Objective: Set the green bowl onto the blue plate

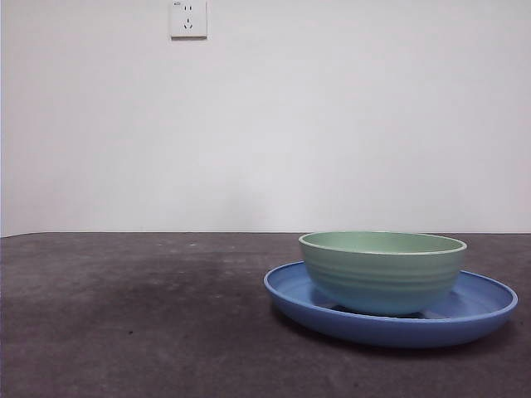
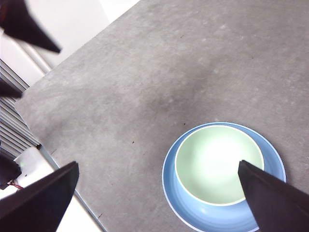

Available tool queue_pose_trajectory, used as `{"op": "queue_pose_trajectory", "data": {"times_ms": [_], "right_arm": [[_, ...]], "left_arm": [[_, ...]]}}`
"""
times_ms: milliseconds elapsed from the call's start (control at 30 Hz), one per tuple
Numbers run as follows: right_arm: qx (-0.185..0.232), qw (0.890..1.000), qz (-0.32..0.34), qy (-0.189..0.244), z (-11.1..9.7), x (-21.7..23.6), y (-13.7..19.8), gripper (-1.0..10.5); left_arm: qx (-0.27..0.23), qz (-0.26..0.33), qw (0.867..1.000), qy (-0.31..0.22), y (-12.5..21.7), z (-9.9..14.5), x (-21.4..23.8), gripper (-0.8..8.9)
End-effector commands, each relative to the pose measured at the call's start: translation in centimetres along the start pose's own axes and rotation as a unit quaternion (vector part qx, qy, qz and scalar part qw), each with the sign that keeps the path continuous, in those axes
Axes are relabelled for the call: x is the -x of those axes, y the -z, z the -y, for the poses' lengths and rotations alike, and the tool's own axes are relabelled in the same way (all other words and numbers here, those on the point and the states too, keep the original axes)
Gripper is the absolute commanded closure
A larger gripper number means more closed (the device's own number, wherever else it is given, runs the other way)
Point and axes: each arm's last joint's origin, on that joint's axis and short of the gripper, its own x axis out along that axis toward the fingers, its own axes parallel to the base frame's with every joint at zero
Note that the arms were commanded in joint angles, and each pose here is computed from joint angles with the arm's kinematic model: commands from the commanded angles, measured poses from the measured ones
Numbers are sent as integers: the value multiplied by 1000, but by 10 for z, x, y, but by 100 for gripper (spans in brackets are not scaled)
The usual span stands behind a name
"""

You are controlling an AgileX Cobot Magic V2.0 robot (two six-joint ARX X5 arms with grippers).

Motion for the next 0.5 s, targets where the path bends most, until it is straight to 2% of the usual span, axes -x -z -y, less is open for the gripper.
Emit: {"op": "queue_pose_trajectory", "data": {"times_ms": [33, 267, 500], "right_arm": [[6, 1000, 8, -2, -2, 3, -4, 393], [7, 1000, 9, -3, -2, 3, -4, 393], [7, 1000, 8, -3, -2, 3, -4, 393]], "left_arm": [[10, 36, 999, 3, 20, 3, 5, 187], [61, 102, 993, 9, 70, 4, 6, 188], [71, 121, 990, 12, 79, 6, 14, 188]]}}
